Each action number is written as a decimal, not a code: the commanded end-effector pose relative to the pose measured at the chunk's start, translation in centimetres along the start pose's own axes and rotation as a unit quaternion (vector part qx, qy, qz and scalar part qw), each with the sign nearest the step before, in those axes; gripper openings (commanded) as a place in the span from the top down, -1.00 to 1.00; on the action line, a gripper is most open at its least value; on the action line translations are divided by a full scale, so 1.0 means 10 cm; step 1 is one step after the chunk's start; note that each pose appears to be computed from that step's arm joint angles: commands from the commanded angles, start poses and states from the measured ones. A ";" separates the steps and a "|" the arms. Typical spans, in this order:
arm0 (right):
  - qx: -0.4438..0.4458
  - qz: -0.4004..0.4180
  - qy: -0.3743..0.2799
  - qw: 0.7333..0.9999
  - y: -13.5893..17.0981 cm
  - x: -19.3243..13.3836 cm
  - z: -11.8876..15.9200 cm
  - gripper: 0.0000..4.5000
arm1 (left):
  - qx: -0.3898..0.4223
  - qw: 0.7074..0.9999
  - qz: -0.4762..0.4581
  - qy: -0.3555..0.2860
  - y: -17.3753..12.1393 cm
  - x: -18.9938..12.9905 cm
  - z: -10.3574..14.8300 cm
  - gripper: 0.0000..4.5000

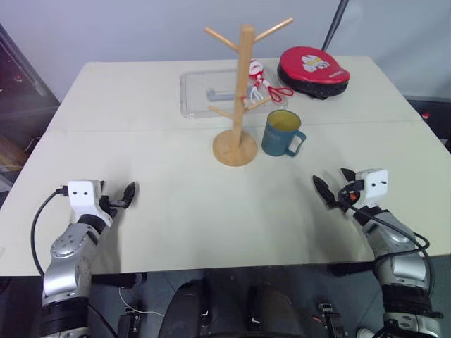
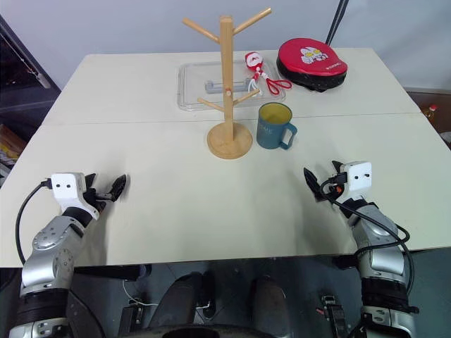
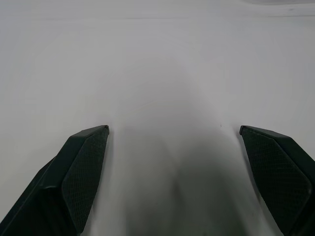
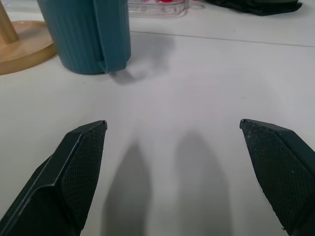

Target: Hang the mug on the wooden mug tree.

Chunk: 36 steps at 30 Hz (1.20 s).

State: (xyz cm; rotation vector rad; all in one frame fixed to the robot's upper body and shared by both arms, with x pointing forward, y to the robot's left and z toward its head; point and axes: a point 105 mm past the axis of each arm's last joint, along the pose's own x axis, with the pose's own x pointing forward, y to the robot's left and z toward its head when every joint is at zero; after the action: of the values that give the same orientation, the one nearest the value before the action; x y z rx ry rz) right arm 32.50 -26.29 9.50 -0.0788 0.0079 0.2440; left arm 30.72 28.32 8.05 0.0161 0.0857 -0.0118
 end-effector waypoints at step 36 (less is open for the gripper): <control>-0.041 -0.145 -0.057 0.987 0.67 0.54 0.34 -0.99 | 0.051 0.892 -0.419 -0.164 -1.94 -0.22 0.79 -1.00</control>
State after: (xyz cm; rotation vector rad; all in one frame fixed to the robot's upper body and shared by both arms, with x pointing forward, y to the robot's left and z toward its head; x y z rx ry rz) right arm 35.89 -19.12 11.11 -0.1465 -0.0765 -0.0699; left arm 29.24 9.45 14.51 0.0784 -0.1981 -0.8675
